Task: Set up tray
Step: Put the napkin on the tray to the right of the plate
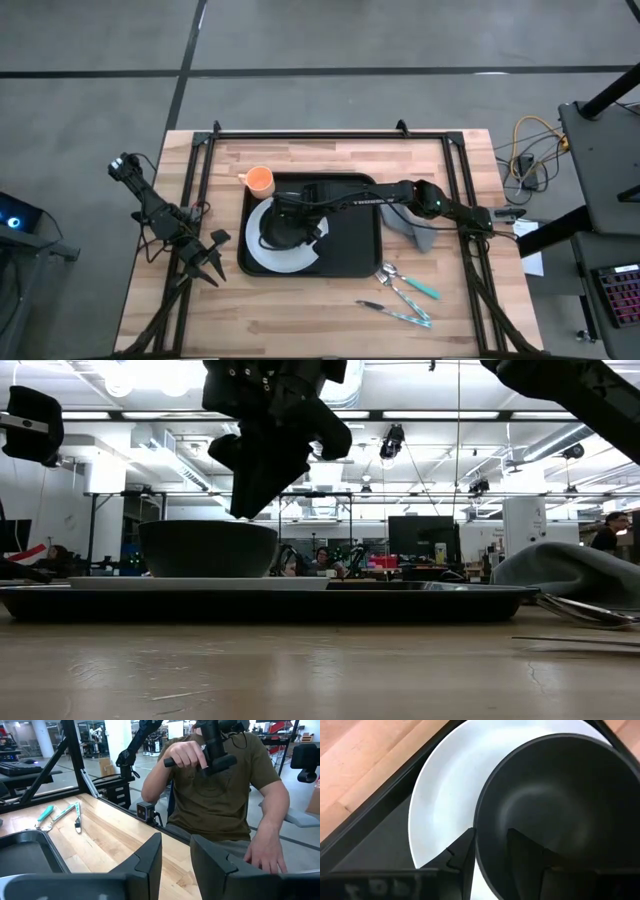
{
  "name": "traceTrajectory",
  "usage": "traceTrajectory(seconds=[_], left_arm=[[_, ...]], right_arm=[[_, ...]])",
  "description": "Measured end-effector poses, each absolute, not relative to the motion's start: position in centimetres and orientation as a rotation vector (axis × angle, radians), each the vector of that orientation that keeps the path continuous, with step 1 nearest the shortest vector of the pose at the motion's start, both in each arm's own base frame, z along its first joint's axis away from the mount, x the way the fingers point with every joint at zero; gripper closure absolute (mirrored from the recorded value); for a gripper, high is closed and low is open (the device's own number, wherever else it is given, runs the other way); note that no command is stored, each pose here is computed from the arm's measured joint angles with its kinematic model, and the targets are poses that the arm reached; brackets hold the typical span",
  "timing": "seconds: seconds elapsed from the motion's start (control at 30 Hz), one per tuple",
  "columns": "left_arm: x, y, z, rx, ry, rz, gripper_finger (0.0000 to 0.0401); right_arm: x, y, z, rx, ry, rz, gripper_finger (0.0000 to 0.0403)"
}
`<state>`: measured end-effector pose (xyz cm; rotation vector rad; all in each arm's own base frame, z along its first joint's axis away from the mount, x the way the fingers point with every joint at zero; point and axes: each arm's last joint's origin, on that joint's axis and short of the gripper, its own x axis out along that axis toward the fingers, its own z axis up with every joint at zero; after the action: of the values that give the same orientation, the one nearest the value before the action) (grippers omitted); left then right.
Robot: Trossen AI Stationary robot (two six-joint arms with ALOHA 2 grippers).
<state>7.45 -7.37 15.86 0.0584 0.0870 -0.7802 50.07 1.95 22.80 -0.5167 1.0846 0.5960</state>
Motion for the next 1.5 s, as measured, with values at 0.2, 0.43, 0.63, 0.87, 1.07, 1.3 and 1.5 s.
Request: traceTrajectory(seconds=[0.2, 0.43, 0.63, 0.87, 1.07, 1.3, 1.5], left_arm=[[7.5, -7.4, 15.9, 0.058, 0.087, -0.78, 0.0317], [7.5, -7.4, 15.9, 0.059, 0.087, -0.78, 0.0317], [7.5, -7.4, 15.9, 0.059, 0.087, -0.78, 0.0317], [7.5, -7.4, 15.9, 0.059, 0.087, -0.78, 0.0317], [7.5, -7.4, 15.9, 0.059, 0.087, -0.78, 0.0317], [7.5, -7.4, 15.9, 0.059, 0.087, -0.78, 0.0317], [7.5, -7.4, 15.9, 0.059, 0.087, -0.78, 0.0317]], right_arm=[[50.0, 1.9, 22.8, -0.508, 1.09, 0.591, 0.0312], [49.9, 1.9, 23.1, -0.488, 1.093, 0.577, 0.0322], [49.0, 1.8, 24.7, -0.481, 1.124, 0.543, 0.0329], [47.8, 0.8, 26.5, -0.377, 1.16, 0.491, 0.0335], [46.5, -1.0, 25.7, -0.149, 1.261, 0.592, 0.0328], [44.4, -3.2, 23.6, 0.256, 1.286, 0.864, 0.0341], [41.2, -3.2, 23.3, 0.458, 1.181, 1.076, 0.0354]])
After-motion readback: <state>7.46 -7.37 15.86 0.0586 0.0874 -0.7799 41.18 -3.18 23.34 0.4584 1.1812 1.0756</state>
